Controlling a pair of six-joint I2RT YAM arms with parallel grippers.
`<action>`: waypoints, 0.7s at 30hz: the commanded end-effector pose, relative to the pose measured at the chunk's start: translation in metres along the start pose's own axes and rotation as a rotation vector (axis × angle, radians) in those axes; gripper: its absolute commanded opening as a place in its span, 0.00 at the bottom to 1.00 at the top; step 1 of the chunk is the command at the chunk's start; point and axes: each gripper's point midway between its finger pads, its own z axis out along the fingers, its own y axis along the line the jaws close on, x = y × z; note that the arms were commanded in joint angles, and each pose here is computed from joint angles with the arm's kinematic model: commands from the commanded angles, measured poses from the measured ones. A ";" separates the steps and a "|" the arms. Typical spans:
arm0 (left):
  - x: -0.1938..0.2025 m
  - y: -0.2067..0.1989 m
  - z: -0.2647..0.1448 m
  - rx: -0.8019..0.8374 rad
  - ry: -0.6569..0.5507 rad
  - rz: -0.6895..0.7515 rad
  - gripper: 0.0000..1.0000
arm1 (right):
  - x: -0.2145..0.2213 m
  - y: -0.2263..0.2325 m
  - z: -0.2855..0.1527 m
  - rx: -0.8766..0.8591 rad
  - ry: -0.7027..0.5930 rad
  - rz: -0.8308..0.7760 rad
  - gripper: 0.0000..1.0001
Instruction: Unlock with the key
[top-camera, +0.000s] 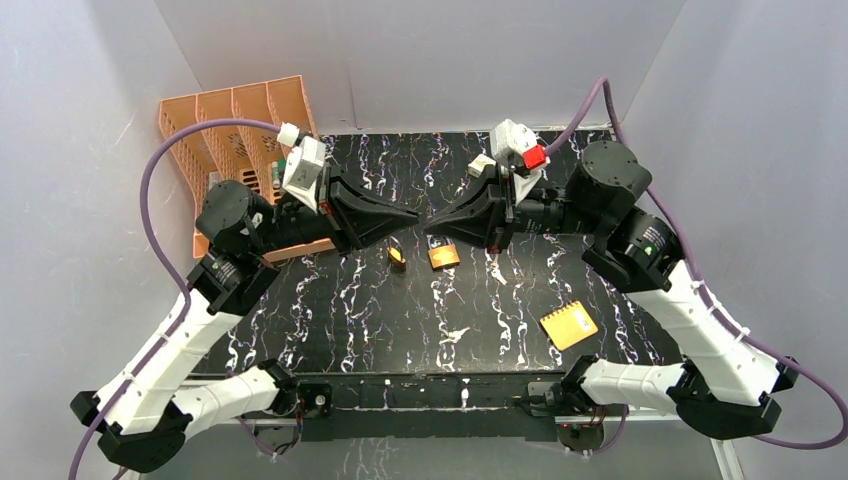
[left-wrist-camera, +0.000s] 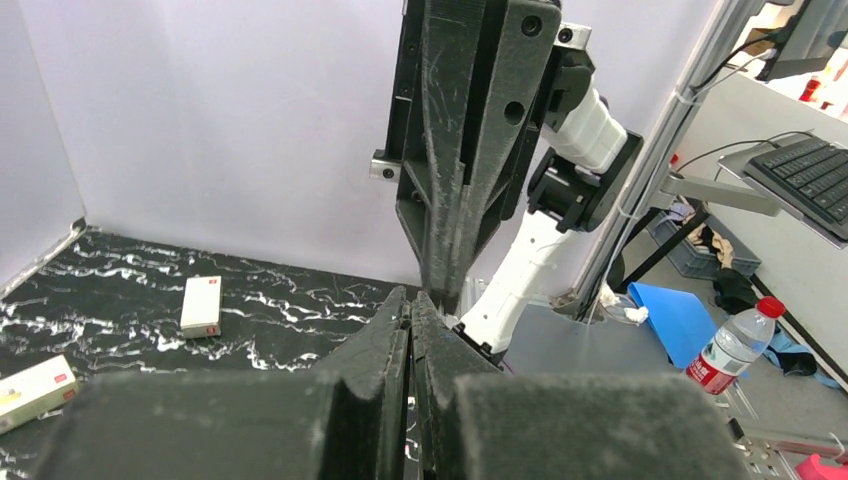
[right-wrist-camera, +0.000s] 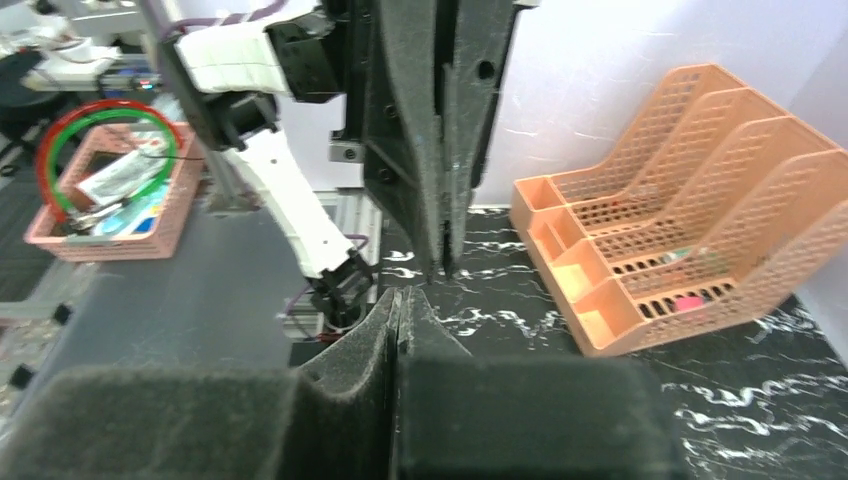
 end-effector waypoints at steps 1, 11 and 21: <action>0.002 0.005 -0.009 -0.064 -0.020 0.037 0.00 | 0.011 -0.026 -0.010 0.180 0.011 -0.012 0.14; 0.079 0.061 -0.082 -0.514 -0.050 -0.058 0.95 | 0.219 -0.071 -0.057 0.653 0.342 0.466 0.46; 0.127 0.082 -0.152 -0.849 -0.096 -0.253 0.98 | 0.359 -0.038 -0.065 0.661 0.696 0.717 0.49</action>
